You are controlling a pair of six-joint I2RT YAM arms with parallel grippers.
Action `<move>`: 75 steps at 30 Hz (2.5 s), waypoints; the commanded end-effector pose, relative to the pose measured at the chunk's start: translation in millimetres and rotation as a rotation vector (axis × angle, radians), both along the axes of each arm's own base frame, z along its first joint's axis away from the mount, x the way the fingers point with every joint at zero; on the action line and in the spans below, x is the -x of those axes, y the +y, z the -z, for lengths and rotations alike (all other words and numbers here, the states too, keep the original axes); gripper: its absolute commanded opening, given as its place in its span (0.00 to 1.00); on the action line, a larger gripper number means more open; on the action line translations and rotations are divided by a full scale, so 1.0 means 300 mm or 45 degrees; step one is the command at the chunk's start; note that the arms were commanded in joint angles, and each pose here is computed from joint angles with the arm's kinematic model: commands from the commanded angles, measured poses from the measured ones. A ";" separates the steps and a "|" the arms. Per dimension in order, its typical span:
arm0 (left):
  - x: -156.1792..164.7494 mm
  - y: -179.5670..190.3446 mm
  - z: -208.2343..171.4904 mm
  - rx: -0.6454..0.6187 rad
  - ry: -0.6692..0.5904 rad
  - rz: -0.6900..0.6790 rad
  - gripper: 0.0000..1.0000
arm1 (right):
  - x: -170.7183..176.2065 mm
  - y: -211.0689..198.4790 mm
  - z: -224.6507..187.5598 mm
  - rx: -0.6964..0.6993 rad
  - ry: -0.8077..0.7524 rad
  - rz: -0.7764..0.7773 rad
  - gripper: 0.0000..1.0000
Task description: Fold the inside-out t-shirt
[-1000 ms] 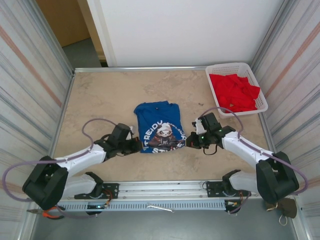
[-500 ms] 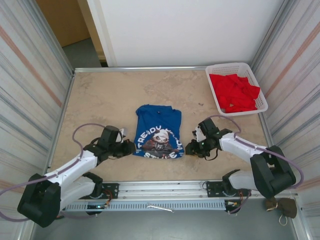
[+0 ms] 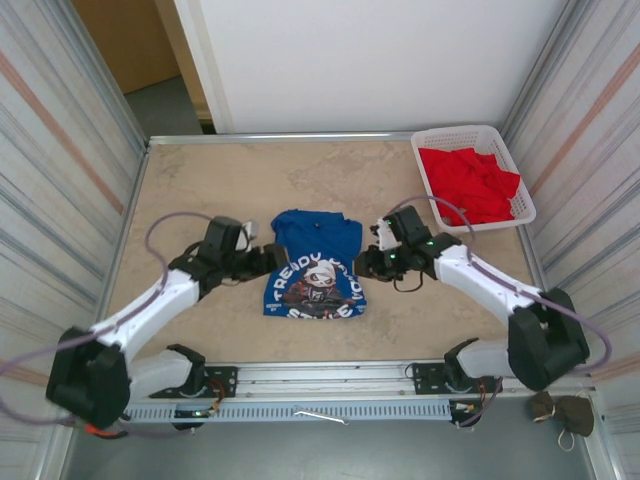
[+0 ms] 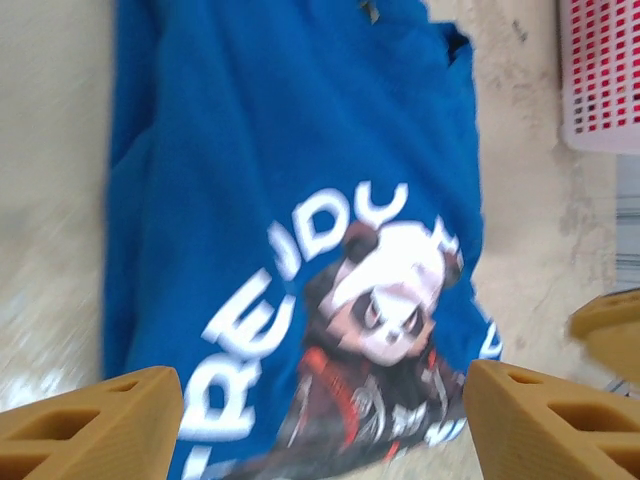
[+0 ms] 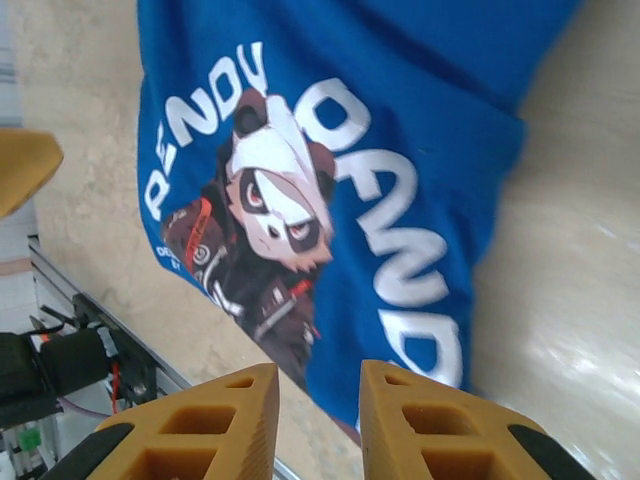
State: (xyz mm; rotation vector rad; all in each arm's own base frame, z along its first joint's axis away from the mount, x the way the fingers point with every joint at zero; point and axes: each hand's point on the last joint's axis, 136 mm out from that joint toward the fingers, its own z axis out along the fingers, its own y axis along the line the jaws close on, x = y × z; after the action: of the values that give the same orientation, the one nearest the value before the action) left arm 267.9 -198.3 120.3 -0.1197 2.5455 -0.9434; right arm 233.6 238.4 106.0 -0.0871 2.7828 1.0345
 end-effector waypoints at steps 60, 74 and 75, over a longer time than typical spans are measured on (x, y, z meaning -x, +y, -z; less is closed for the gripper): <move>-0.485 -0.109 0.334 0.034 0.103 0.171 0.41 | -0.610 0.200 0.312 0.048 0.032 0.163 0.22; -0.542 -0.087 0.077 0.235 -0.133 0.107 0.00 | -0.661 0.122 0.006 -0.343 -0.087 0.297 0.00; -0.563 -0.089 0.067 0.249 -0.140 0.109 0.00 | -0.679 0.121 0.002 -0.358 -0.083 0.304 0.00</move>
State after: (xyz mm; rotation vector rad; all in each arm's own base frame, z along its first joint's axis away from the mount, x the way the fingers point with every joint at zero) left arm 418.4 -224.9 65.6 -0.0389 2.4819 -1.1472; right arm 419.3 267.4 63.3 0.2617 2.6089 1.1993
